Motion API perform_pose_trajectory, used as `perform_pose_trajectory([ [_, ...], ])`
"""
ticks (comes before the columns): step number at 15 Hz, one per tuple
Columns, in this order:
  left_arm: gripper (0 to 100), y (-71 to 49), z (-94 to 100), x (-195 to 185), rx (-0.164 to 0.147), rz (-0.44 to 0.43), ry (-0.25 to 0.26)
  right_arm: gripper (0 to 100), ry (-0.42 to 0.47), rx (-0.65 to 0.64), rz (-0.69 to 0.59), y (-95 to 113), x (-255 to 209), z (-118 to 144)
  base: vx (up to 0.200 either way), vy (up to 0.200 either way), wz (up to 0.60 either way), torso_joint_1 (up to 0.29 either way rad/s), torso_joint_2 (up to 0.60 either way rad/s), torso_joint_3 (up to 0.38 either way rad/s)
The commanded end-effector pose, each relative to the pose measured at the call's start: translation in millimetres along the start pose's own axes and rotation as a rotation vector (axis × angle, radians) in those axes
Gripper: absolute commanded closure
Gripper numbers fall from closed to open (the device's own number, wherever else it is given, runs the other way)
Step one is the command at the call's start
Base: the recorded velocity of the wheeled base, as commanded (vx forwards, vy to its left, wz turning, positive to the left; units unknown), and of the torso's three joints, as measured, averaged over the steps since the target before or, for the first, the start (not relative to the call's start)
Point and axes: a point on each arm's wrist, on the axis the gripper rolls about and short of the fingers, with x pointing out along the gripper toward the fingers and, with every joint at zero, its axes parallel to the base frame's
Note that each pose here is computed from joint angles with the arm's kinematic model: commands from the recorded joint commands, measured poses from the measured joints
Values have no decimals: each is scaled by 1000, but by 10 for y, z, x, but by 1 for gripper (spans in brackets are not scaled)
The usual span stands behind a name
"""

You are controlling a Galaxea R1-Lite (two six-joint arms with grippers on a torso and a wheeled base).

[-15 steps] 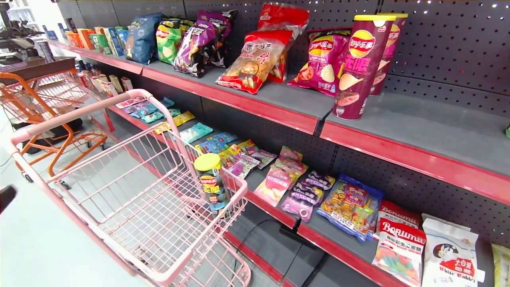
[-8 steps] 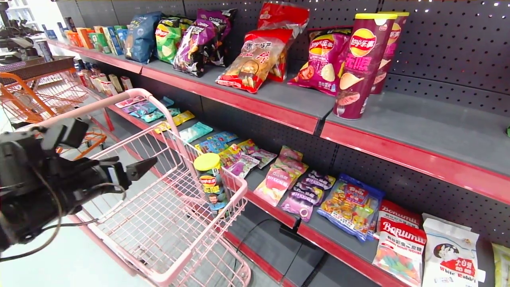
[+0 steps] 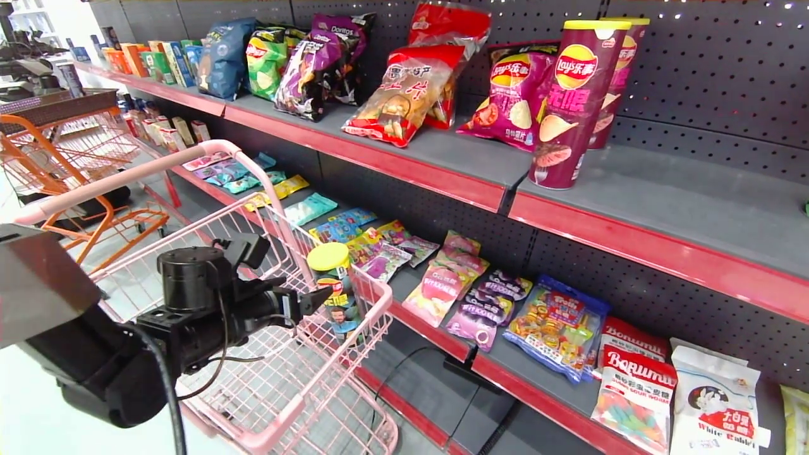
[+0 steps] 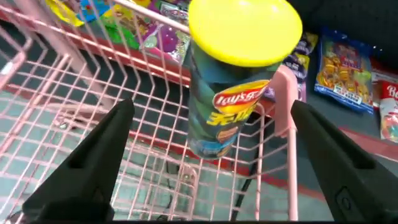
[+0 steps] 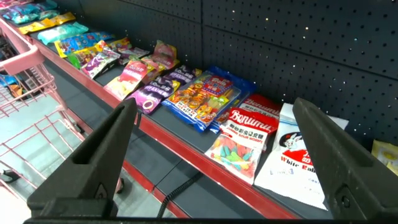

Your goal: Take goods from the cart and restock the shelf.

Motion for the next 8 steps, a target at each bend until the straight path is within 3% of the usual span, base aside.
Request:
perform_pose_trajectory([
  [1,0,10,-156,292,6,-15,35,0,0,0,2,0,0,-1,0,0,0,0,0,0],
  [4,0,14,-138,497,47,-28,11,0,0,0,0,0,0,-1,0,0,0,0,0,0],
  [8,0,-1,-156,648,56,-39,3,0,0,-2,2,0,0,-1,0,0,0,0,0,0],
])
